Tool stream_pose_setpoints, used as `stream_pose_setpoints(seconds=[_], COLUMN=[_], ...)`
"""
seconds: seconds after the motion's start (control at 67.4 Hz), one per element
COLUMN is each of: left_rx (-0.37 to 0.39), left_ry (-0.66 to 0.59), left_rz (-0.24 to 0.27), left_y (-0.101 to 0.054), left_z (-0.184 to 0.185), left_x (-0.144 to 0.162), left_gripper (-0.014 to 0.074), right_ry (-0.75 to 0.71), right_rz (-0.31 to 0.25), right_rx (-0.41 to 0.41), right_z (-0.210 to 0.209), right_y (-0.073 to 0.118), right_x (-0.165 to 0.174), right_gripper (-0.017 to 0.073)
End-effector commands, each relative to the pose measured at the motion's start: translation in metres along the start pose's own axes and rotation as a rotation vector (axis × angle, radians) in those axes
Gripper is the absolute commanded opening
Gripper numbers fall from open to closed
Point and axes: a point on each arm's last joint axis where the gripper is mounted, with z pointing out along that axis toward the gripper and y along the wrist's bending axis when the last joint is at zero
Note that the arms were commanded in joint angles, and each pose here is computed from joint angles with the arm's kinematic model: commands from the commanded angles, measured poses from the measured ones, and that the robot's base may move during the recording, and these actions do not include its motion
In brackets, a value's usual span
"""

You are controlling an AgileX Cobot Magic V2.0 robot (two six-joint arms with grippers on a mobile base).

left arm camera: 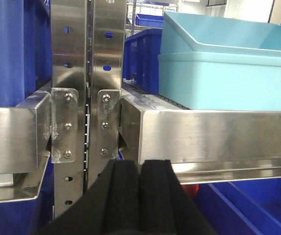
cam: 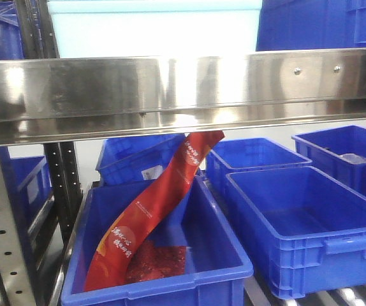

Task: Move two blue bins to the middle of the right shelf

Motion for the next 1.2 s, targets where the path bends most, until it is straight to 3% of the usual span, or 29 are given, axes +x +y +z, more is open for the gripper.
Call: stream_pose_setpoints(seconds=[0.0,0.549,0.697,0.89,1.187], left_rx=[0.002,0.002,0.002,0.002,0.002], left_ry=[-0.03,-0.03,-0.03,-0.03,-0.03], left_rz=[-0.004,-0.004,-0.004,-0.004,-0.004], left_y=[0.0,0.0,0.0,0.0,0.0], left_z=[-0.001,-0.001,-0.001,-0.001,-0.001], left_x=[-0.003,-0.003,-0.003,-0.003,-0.003], left_gripper=[-0.0111,-0.0111,-0.0111,-0.0111,-0.0111], right_ry=[-0.025,-0.023,-0.031,-0.058,-0.077], right_rz=[-0.012,-0.01,0.014,0.031,0.058], right_rx=[0.004,0.006,0.087,0.224,0.292], right_z=[-0.001,-0.001,-0.001,0.0,-0.015], right_y=[0.0,0.0,-0.007,-0.016,-0.015], right_x=[-0.002,-0.001,0.0,0.034,0.096], right_gripper=[-0.0162,-0.0162,-0.0162,-0.0162,-0.0162])
